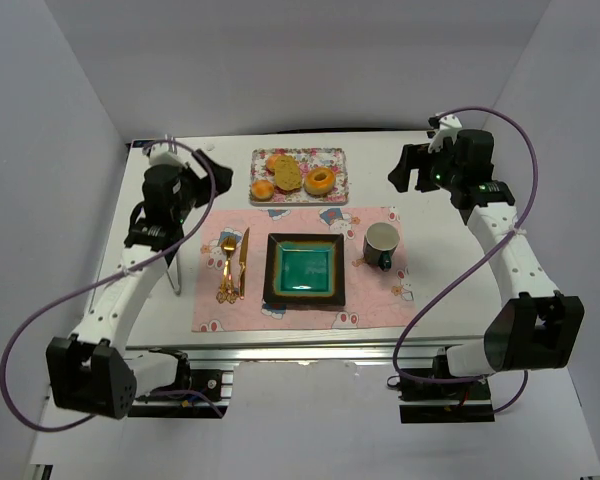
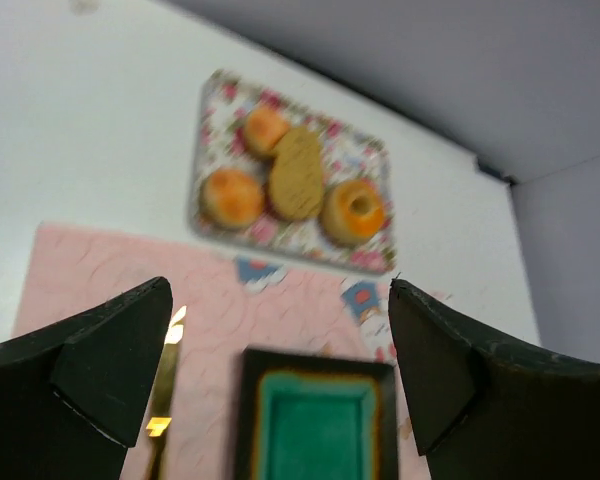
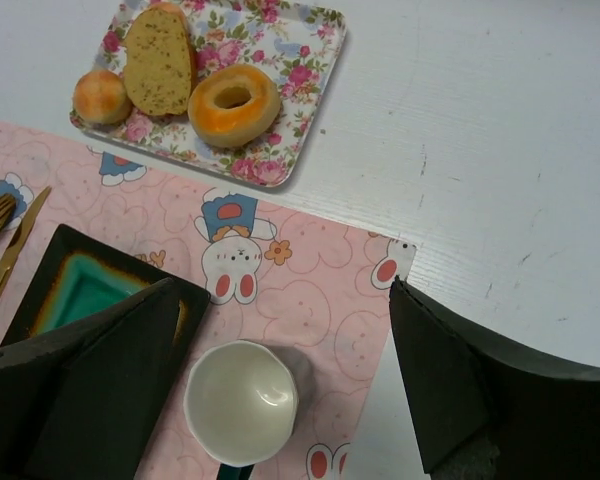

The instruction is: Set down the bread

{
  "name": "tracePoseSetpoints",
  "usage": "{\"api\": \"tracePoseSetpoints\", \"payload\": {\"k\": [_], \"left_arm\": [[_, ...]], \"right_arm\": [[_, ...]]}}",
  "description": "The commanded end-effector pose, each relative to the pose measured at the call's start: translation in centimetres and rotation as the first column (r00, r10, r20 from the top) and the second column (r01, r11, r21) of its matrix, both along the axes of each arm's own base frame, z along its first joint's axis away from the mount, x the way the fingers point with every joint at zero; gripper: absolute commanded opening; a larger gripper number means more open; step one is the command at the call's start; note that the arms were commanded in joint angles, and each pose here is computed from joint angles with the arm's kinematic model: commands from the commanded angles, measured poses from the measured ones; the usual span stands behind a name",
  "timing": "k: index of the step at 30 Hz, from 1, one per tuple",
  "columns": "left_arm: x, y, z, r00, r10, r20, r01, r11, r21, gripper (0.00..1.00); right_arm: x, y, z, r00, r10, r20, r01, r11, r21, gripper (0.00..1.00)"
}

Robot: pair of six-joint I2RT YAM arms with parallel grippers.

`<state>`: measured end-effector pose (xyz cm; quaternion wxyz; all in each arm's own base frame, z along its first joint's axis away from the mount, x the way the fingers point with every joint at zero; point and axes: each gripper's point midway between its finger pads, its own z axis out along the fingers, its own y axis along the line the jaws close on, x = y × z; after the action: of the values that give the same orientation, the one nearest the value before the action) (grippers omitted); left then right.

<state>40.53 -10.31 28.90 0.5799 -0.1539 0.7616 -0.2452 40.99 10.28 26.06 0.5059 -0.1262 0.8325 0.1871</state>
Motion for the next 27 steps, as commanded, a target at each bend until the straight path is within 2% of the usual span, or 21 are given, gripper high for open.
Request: {"api": "tracePoseSetpoints", "payload": {"k": [1,3,4,5,6,7,8,9,10,11,13,14,15,16,19,20,21,22,27], "left_arm": [[-4.5,3.6,-4.0,0.987,0.098,-0.124,-0.092,0.994,0.054,0.98],[-5.6,4.7,-4.3,0.984,0.127,-0.124,-0.12,0.991,0.067,0.97],[-6.5,5.5,-4.4,0.981,0.148,-0.127,-0.14,0.988,0.07,0.94],[-6.9,6.1,-4.5,0.979,0.16,-0.128,-0.15,0.985,0.084,0.84],[-7.2,6.3,-4.5,0.978,0.163,-0.129,-0.152,0.984,0.092,0.71],[-7.7,7.0,-4.9,0.974,0.177,-0.144,-0.163,0.981,0.106,0.49],[-8.0,7.4,-4.9,0.971,0.188,-0.145,-0.171,0.977,0.125,0.21],[-8.2,7.8,-5.1,0.968,0.2,-0.154,-0.18,0.974,0.137,0.0],[-8.6,8.5,-5.7,0.959,0.22,-0.176,-0.194,0.969,0.153,0.0],[-8.8,9.1,-6.2,0.954,0.234,-0.189,-0.202,0.964,0.176,0.0],[-9.2,10.1,-7.7,0.934,0.262,-0.242,-0.212,0.953,0.214,0.03],[-9.4,11.4,-8.6,0.915,0.299,-0.271,-0.237,0.941,0.24,0.23],[-9.3,12.1,-10.0,0.893,0.316,-0.321,-0.235,0.934,0.268,0.46],[-9.6,12.7,-11.3,0.867,0.331,-0.371,-0.23,0.929,0.291,0.74],[-9.4,13.2,-15.1,0.813,0.312,-0.493,-0.143,0.926,0.35,0.9],[-9.1,13.5,-16.5,0.789,0.303,-0.534,-0.094,0.919,0.382,0.92],[-9.0,13.6,-16.3,0.795,0.299,-0.528,-0.082,0.916,0.394,0.93],[-9.0,14.3,-17.6,0.762,0.326,-0.559,-0.07,0.901,0.429,0.93],[-7.8,16.9,-19.8,0.735,0.377,-0.563,-0.047,0.858,0.512,0.93]], "right_arm": [[0.3,0.3,1.8,1.0,0.016,0.018,-0.016,1.0,0.02,0.89],[-0.5,1.9,2.0,0.978,0.197,0.072,-0.197,0.98,-0.002,0.89],[-1.5,2.8,1.5,0.945,0.312,0.098,-0.311,0.95,-0.03,0.86],[-3.4,4.5,1.3,0.875,0.468,0.121,-0.469,0.883,-0.027,0.76],[-4.0,5.0,1.4,0.815,0.553,0.175,-0.546,0.833,-0.088,0.68],[-4.8,5.8,1.6,0.77,0.605,0.205,-0.603,0.794,-0.076,0.52],[-6.2,6.9,1.8,0.705,0.669,0.236,-0.68,0.732,-0.04,0.17],[-6.6,7.2,2.1,0.666,0.697,0.265,-0.713,0.7,-0.049,0.04],[-7.0,7.8,2.0,0.649,0.712,0.268,-0.732,0.68,-0.034,0.0],[-7.0,8.2,1.7,0.651,0.717,0.248,-0.739,0.674,-0.01,0.06],[-7.1,8.6,1.3,0.639,0.734,0.23,-0.754,0.657,0.0,0.42],[-7.2,8.9,1.3,0.634,0.74,0.225,-0.76,0.65,0.0,0.65],[-7.2,8.9,1.2,0.634,0.741,0.223,-0.76,0.65,0.0,0.72],[-7.2,9.0,1.2,0.629,0.743,0.229,-0.762,0.648,-0.008,0.78],[-7.3,8.9,0.7,0.636,0.739,0.223,-0.756,0.655,-0.015,0.82],[-7.2,8.9,0.4,0.641,0.736,0.217,-0.751,0.66,-0.018,0.84],[-7.2,8.9,0.4,0.643,0.735,0.215,-0.75,0.661,-0.02,0.85],[-7.2,8.8,0.3,0.642,0.735,0.218,-0.749,0.662,-0.021,0.87],[-7.4,8.9,0.0,0.646,0.729,0.223,-0.747,0.665,-0.011,0.9]]}}
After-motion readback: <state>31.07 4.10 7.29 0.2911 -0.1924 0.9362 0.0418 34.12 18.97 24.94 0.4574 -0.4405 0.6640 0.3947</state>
